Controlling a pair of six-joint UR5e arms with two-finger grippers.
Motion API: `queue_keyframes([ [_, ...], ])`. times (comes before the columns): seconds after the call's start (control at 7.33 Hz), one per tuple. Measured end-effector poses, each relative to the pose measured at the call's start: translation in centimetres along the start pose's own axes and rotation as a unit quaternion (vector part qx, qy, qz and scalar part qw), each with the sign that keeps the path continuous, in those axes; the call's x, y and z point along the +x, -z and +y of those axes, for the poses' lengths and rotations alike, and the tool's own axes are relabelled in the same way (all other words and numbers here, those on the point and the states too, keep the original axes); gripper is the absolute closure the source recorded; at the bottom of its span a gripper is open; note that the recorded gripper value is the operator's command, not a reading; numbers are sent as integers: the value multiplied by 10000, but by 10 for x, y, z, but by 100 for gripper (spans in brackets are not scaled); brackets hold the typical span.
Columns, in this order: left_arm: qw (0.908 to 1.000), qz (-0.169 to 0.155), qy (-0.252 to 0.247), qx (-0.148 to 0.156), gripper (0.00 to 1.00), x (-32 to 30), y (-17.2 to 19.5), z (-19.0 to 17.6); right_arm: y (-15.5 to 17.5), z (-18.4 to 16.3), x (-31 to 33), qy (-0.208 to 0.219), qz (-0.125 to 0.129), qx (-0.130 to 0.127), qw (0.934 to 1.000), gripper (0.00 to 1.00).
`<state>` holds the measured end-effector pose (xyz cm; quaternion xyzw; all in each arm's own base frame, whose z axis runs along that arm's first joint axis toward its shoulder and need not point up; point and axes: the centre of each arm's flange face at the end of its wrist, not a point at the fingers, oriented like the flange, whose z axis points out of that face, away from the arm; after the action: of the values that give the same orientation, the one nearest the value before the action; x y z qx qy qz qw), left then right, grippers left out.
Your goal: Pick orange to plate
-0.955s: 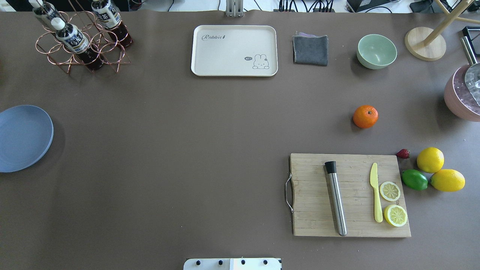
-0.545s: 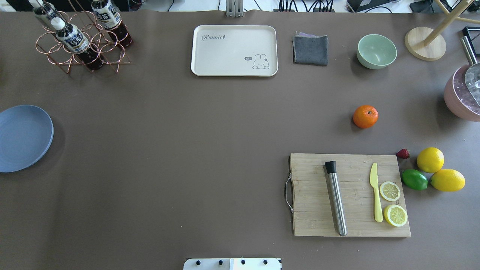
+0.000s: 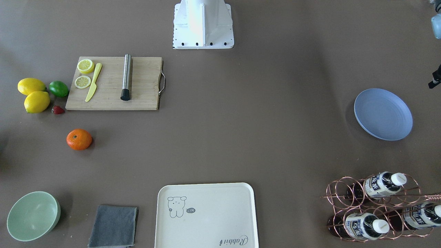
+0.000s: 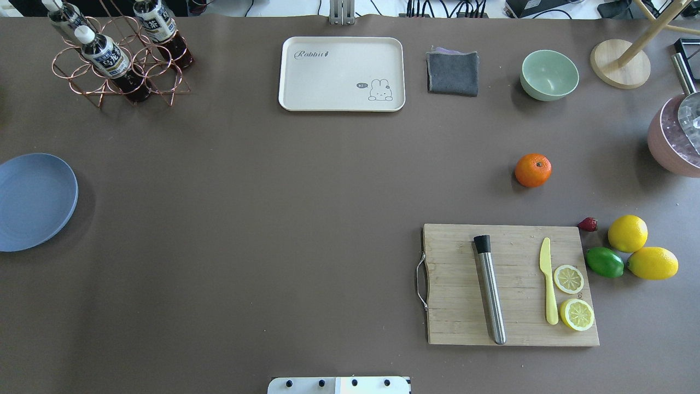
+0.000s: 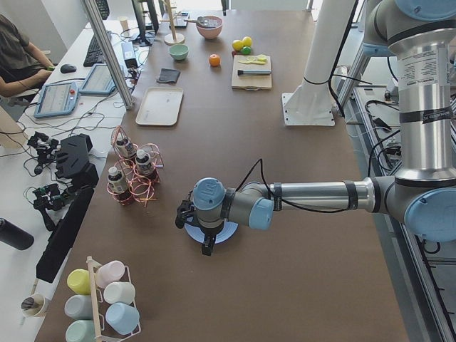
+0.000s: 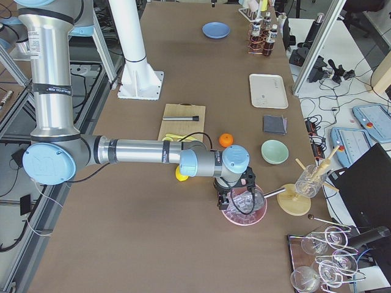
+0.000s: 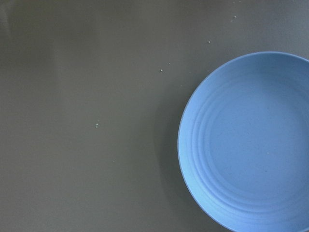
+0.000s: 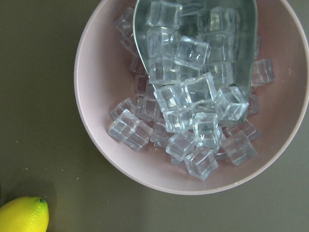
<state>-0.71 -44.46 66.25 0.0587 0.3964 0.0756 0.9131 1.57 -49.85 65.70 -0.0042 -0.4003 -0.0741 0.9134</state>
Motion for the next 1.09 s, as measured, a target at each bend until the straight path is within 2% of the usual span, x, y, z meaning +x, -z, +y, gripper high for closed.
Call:
queue_keyframes([
  [1.09, 9994, 161, -195, 255, 3, 22, 19, -8, 0, -6, -5, 31, -117, 13, 9999, 0],
])
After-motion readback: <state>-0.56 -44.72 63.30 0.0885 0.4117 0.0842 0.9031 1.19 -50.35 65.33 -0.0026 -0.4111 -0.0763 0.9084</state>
